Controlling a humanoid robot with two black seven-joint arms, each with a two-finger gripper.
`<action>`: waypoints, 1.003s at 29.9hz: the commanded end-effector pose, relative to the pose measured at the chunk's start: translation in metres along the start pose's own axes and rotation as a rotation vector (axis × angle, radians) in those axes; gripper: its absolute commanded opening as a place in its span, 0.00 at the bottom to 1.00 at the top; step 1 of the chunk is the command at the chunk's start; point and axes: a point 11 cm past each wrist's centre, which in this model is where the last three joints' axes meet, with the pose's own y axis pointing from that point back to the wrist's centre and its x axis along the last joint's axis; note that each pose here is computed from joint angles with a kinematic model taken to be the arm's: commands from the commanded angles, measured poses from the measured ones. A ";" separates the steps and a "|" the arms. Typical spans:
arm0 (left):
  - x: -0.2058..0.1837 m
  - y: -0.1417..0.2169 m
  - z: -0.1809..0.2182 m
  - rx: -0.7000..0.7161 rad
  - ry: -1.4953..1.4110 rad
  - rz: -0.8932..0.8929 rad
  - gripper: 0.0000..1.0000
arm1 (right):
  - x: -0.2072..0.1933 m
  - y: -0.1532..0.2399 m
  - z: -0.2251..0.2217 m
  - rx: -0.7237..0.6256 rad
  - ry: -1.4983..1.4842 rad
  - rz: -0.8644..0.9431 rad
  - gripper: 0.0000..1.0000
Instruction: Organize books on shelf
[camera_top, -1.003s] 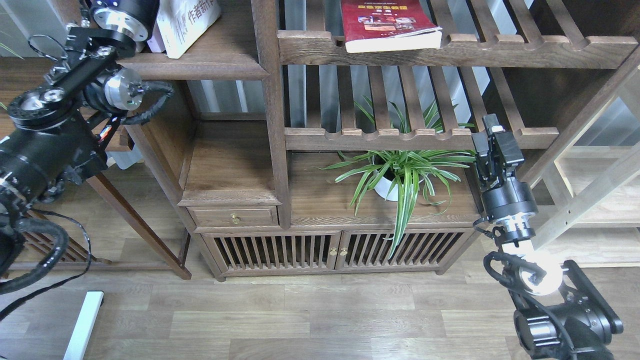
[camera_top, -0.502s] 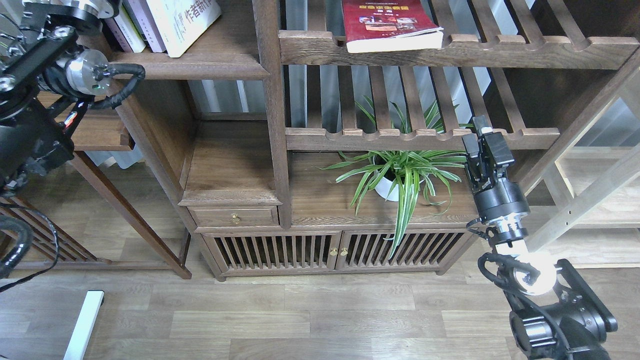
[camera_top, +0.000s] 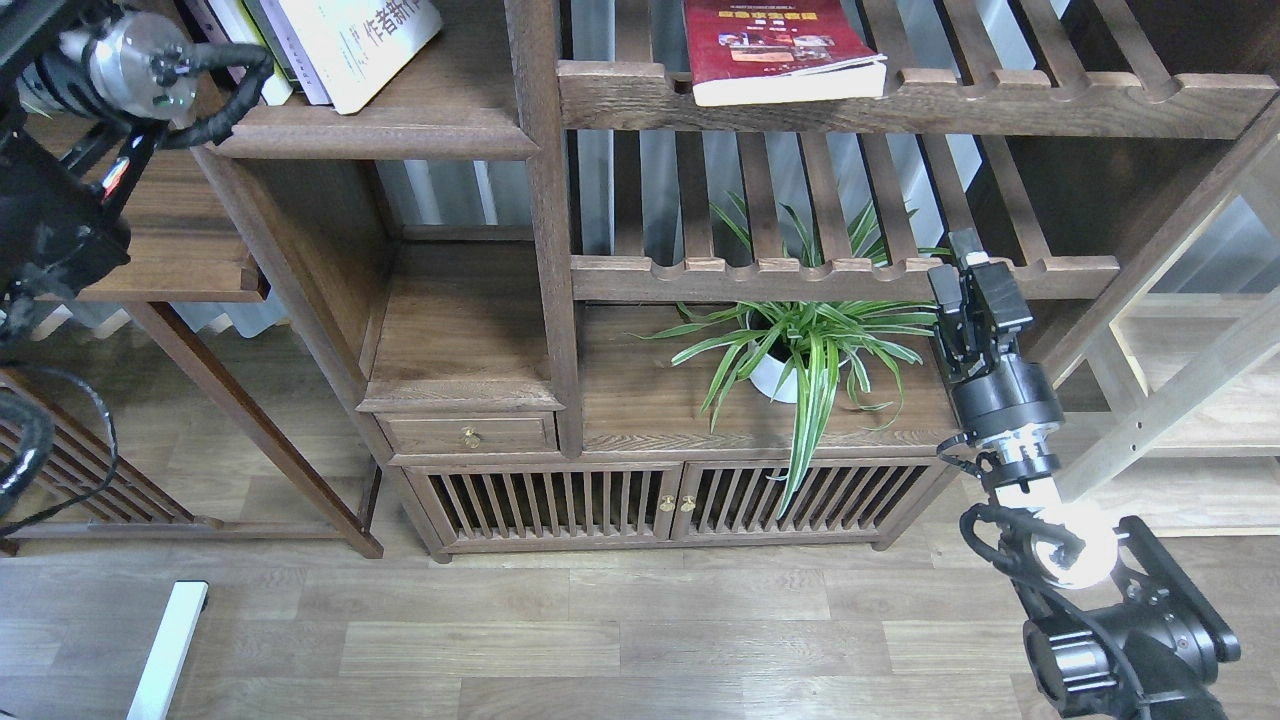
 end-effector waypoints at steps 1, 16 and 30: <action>-0.002 0.004 -0.005 0.012 0.062 0.066 0.35 | -0.004 -0.005 -0.005 0.008 0.006 -0.014 0.72; -0.016 0.017 -0.051 0.206 0.406 0.351 0.76 | -0.038 -0.022 -0.082 0.105 0.126 -0.088 0.87; -0.055 0.018 -0.047 0.268 0.452 0.236 0.91 | -0.042 -0.008 -0.079 0.105 0.069 -0.097 0.86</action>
